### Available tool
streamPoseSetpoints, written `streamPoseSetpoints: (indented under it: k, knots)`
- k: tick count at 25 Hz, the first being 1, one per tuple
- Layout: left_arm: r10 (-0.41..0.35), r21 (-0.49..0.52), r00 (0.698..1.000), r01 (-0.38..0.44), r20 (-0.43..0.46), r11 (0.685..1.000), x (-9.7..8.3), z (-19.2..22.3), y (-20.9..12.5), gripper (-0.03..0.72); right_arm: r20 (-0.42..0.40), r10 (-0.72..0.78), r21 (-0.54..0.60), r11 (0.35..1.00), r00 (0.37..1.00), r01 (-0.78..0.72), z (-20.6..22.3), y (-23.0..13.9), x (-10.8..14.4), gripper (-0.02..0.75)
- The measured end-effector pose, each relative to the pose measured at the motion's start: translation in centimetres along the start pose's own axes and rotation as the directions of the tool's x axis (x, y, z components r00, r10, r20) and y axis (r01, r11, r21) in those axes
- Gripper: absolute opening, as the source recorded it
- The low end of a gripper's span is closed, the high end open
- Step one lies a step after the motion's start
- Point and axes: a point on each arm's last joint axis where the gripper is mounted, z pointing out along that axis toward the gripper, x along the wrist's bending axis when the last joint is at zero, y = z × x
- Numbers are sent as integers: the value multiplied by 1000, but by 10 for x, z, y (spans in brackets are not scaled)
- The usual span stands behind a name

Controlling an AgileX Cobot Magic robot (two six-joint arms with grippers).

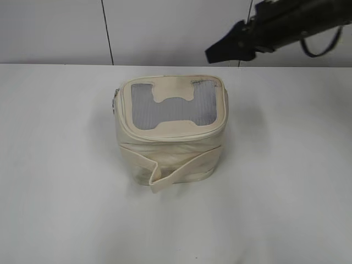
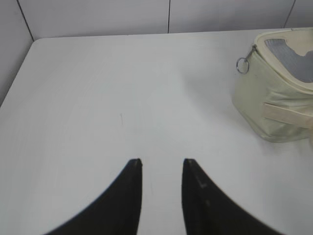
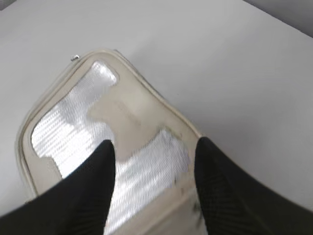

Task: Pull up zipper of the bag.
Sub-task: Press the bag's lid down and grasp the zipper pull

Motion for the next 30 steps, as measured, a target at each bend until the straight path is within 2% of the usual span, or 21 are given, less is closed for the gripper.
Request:
streamPoseSetpoints:
  k: [4,8,11,15,17,20,21,25,26,28,30]
  knots:
    - [-21,12,999,21,39,1000,-4,-1,0,235,-108,-79,18,997,991,81,51,29,-6,416]
    - [-72,62,989,64,128,996,-11,6,5,239,-194,-131,56,988,972,144,85,45,-2,416]
    - [-100,107,975,79,201,991,-15,15,12,239,-260,-123,87,985,958,150,106,47,0,416]
    - [-102,106,955,75,280,992,-18,32,28,239,-302,-118,130,978,946,163,126,41,3,410]
    - [-96,108,944,64,316,992,-21,47,38,239,-306,-115,165,971,945,171,134,34,4,354]
    - [-78,93,936,49,343,995,-29,76,56,240,-300,-123,179,967,946,182,137,32,4,108]
    - [-70,88,938,42,340,995,-31,86,61,241,-300,-123,180,967,946,183,137,32,4,62]
    - [-6,105,945,-30,328,994,-41,130,87,243,-299,-124,182,966,946,184,137,32,4,45]
    - [-19,150,940,-34,339,988,-46,148,92,243,-299,-124,183,966,946,184,137,32,4,45]
    - [-11,173,924,-60,382,983,-51,165,99,241,-301,-123,183,966,946,184,137,32,4,45]
    - [-46,212,900,-52,434,976,-51,185,107,241,-300,-120,184,966,946,181,137,32,4,45]
